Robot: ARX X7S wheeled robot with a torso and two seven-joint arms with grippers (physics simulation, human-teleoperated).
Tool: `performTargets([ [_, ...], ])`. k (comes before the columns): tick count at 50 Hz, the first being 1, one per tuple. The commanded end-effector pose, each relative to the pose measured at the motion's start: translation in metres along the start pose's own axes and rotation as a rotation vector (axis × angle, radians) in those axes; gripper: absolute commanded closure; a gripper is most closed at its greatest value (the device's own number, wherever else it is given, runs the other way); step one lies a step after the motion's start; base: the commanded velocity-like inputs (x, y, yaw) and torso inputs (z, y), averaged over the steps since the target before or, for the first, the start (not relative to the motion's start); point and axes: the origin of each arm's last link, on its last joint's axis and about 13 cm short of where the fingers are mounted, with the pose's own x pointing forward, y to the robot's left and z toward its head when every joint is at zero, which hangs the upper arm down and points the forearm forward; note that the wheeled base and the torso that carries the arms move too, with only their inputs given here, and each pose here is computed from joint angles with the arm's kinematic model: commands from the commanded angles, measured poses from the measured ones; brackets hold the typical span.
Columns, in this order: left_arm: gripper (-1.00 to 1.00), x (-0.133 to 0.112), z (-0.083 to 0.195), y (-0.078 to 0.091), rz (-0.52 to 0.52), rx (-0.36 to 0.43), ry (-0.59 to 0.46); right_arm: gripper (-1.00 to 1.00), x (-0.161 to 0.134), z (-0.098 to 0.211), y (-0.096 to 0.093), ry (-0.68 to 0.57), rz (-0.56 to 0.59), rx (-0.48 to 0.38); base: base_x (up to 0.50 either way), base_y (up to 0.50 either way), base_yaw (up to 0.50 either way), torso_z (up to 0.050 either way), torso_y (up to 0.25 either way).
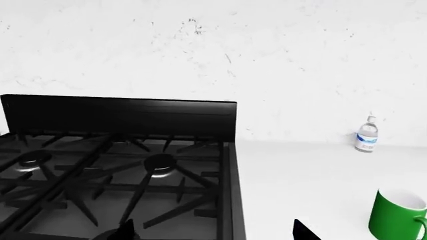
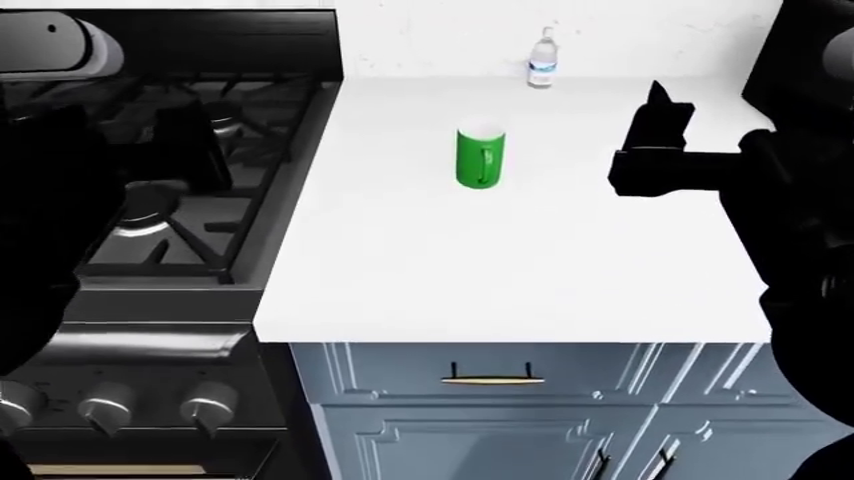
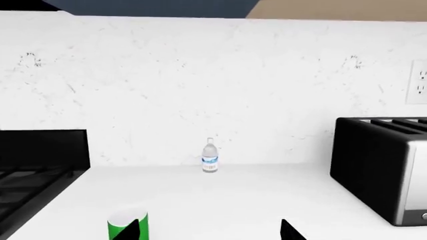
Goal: A wet mug is on the counter and needs to be dried. Pick it up and place it upside down in the open cabinet.
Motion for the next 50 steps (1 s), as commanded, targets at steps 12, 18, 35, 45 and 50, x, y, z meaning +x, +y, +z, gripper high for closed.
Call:
performTargets([
  [12,-1.00,-0.0016,0.0007,-0.0039,-0.039,0.027,-0.026,-1.00,-0.0024,0.0002,-0.0028,-0.001,-0.011,0.015,0.21,0.00,0.00,0.000,0.000],
  [18,-1.00,-0.0017,0.0003,-0.0037,-0.038,0.028,-0.026,-1.00,-0.0025,0.0004,-0.0026,-0.002,-0.010,0.015,0.21,0.00,0.00,0.000,0.000],
  [35,-1.00,-0.0027,-0.0018,-0.0054,-0.058,0.026,-0.014,-1.00,-0.0047,0.0019,-0.0016,0.002,-0.007,0.011,0.21,0.00,0.00,0.000,0.001],
  [45,-1.00,-0.0053,-0.0011,-0.0051,-0.062,0.027,-0.020,-1.00,-0.0068,0.0028,-0.0017,0.000,-0.004,0.011,0.21,0.00,0.00,0.000,0.000],
  [50,-1.00,-0.0058,-0.0018,-0.0056,-0.063,0.032,-0.018,-1.00,-0.0081,0.0026,-0.0024,-0.001,-0.001,0.013,0.20,0.00,0.00,0.000,0.000],
])
